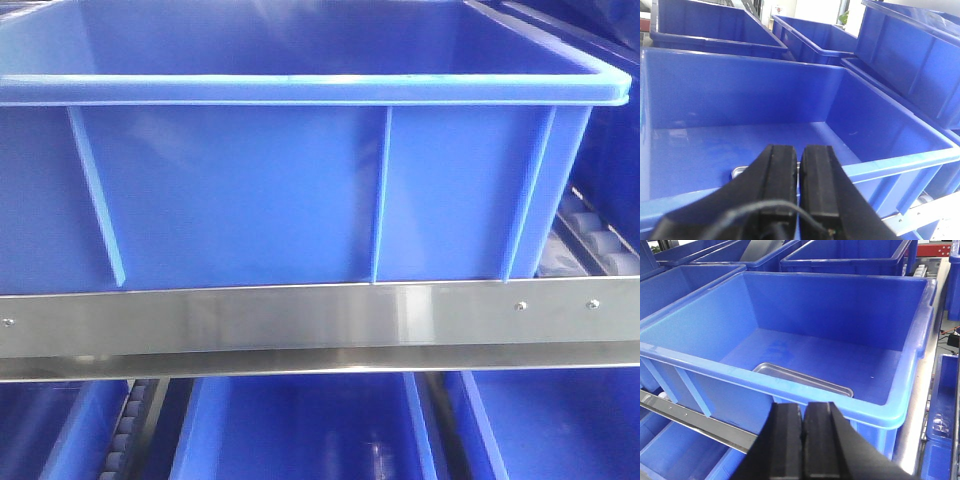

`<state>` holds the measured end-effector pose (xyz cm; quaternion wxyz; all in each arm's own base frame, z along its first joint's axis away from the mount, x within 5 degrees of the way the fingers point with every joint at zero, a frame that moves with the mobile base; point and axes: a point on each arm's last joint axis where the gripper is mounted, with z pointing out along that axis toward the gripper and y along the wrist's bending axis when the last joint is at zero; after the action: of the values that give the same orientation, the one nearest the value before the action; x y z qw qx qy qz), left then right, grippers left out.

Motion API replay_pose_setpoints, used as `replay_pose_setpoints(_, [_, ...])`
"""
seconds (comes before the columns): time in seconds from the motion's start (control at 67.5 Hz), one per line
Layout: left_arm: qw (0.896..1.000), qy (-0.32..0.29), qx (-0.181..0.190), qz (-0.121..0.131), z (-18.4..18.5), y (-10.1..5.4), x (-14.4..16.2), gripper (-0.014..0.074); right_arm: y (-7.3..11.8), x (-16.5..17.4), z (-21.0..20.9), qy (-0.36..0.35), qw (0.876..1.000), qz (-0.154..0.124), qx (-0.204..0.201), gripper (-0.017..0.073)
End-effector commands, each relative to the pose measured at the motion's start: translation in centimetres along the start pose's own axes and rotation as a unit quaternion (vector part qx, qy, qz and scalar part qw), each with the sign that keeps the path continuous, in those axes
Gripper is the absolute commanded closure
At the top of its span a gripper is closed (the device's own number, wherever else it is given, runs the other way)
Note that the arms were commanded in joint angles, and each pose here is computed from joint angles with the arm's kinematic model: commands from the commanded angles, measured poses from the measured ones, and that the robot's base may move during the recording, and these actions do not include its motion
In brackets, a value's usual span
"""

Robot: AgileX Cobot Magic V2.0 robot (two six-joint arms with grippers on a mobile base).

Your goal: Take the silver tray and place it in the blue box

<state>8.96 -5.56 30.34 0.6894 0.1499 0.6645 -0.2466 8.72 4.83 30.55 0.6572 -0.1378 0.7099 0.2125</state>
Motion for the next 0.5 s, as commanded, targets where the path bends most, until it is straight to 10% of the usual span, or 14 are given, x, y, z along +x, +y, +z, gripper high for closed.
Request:
replay_pose_setpoints(0.0, [0.999,-0.044,0.028,0.002,0.0,-0.6,-1.5,0.0593,0.4,-1.7,-0.2,-0.055,0.998,-0.013,-0.015,0.0510])
replay_pose_setpoints(0.296, [0.999,-0.044,0.028,0.002,0.0,-0.6,-1.5,0.0593,0.2,-1.6,-0.3,-0.056,0.998,-0.011,-0.009,0.0510])
replay_pose_setpoints(0.489, [0.999,-0.044,0.028,0.002,0.0,-0.6,-1.5,0.0593,-1.6,1.1,-2.4,-0.100,0.991,-0.033,0.086,0.0510])
